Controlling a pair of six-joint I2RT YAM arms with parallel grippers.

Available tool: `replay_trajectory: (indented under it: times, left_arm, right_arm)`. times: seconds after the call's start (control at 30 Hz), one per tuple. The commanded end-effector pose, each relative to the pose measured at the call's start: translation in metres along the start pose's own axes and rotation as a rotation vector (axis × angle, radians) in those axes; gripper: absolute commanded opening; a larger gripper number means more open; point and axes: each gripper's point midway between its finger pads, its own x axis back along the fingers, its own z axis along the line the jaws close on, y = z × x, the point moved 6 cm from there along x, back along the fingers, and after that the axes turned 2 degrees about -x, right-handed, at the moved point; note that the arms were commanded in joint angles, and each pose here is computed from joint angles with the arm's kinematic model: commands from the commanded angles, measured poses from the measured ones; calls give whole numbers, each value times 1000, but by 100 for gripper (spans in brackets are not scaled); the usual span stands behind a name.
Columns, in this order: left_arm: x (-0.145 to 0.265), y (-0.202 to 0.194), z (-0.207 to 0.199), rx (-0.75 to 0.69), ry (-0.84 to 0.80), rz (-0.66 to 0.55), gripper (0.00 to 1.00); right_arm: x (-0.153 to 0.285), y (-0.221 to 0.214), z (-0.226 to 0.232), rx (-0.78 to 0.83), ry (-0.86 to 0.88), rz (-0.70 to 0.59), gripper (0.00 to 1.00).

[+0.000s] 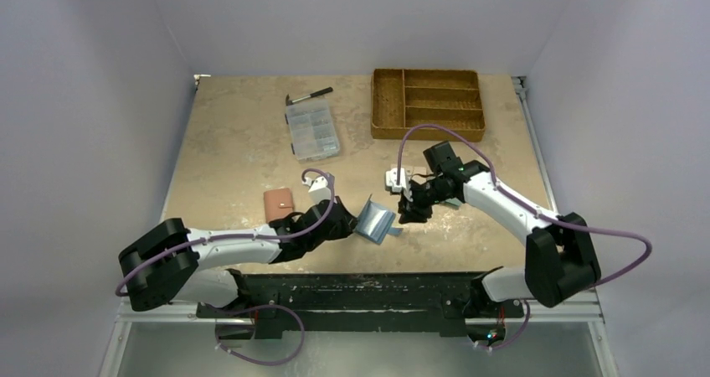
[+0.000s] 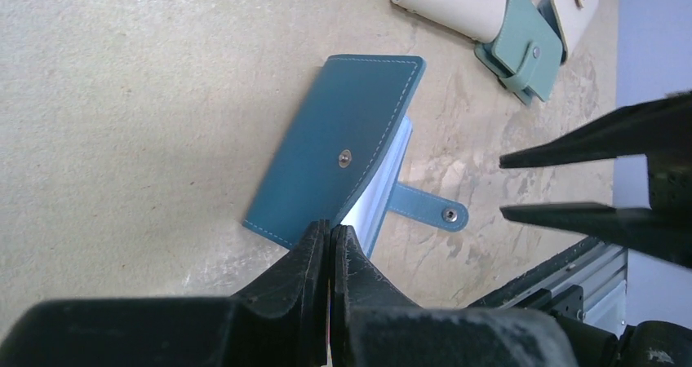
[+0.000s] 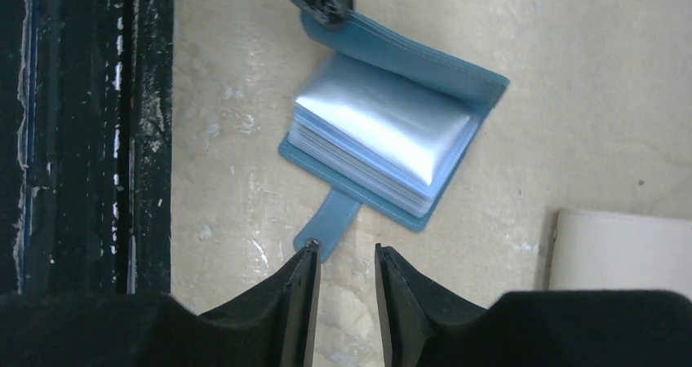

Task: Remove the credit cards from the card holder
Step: Open the card holder at the center of the board.

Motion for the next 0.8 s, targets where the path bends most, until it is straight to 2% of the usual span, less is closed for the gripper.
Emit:
replay_trajectory:
  times: [0.0, 0.13, 0.33, 0.53, 0.77]
  left_arm:
    - [2, -7, 34, -38, 155, 35, 0]
    - [2, -5, 41, -63, 186, 35, 0]
    - [5, -3, 62, -168, 326, 45, 0]
    - [3, -2, 73, -249, 412, 56, 0]
    - [2, 1, 75, -289, 458, 59, 1]
  right_arm:
    - [-2, 19, 9, 266, 23, -96, 42]
    - [-8, 24, 17, 390, 83, -80, 46]
    - [-27, 31, 23, 460, 130, -62, 44]
    - [-40, 25, 22, 450, 106, -44, 33]
    - [-50, 9, 6, 398, 19, 59, 22]
